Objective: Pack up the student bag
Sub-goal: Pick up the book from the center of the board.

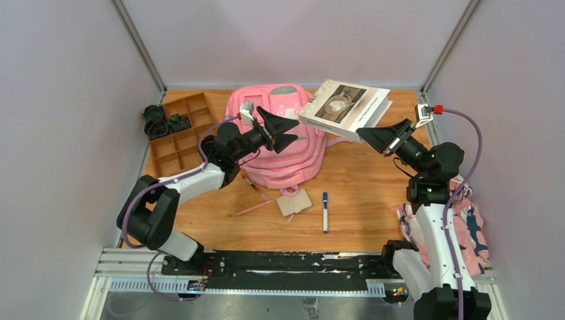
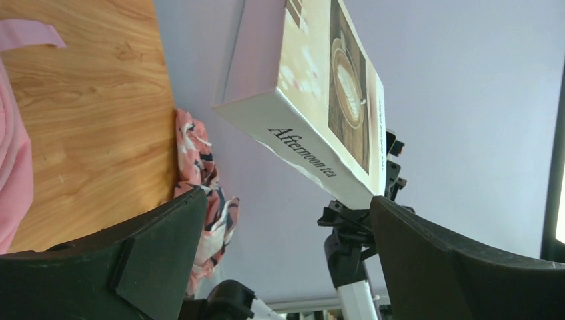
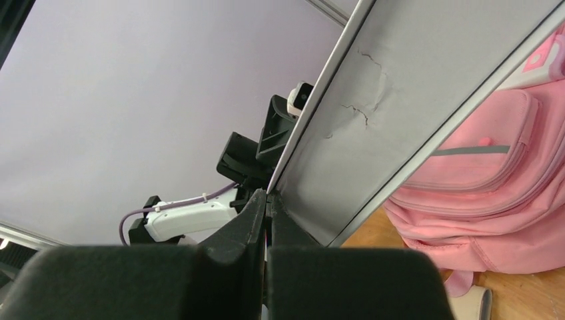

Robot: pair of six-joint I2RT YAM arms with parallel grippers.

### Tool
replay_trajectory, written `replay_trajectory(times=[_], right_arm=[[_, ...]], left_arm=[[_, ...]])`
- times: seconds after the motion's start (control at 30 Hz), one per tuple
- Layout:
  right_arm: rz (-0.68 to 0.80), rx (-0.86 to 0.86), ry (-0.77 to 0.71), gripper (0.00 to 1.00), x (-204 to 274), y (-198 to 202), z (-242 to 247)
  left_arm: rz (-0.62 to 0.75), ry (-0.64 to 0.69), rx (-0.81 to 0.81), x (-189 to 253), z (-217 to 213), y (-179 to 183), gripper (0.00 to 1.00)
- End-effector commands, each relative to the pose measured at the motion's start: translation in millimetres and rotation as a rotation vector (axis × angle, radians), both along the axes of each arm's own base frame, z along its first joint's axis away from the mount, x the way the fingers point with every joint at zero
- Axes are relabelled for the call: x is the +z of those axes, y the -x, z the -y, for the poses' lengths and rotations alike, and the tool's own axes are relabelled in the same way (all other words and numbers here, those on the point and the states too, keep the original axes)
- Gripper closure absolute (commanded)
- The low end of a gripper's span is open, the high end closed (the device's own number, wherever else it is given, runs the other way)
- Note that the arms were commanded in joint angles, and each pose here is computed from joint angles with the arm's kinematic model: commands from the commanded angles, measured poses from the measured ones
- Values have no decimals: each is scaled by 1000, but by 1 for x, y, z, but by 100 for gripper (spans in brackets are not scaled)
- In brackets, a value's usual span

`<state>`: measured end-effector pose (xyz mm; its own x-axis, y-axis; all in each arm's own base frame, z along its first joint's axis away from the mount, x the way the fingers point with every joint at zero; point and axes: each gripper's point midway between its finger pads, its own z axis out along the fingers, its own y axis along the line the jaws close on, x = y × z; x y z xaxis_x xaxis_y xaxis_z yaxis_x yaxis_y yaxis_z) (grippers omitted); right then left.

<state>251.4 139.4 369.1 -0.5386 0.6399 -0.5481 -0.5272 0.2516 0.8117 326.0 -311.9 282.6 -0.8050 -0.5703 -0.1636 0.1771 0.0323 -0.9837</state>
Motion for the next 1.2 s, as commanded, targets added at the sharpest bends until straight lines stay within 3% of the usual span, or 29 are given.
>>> replay_trajectory(times=[0.0, 0.87, 1.17], right_arm=[[94, 14, -10, 100, 19, 9, -5], [139, 112, -46, 100, 30, 24, -29], [19, 113, -76, 100, -14, 21, -39]], left_arm=[[80, 197, 0, 38, -5, 3, 0], [64, 244, -71, 36, 18, -20, 0], [83, 286, -61, 50, 17, -23, 0]])
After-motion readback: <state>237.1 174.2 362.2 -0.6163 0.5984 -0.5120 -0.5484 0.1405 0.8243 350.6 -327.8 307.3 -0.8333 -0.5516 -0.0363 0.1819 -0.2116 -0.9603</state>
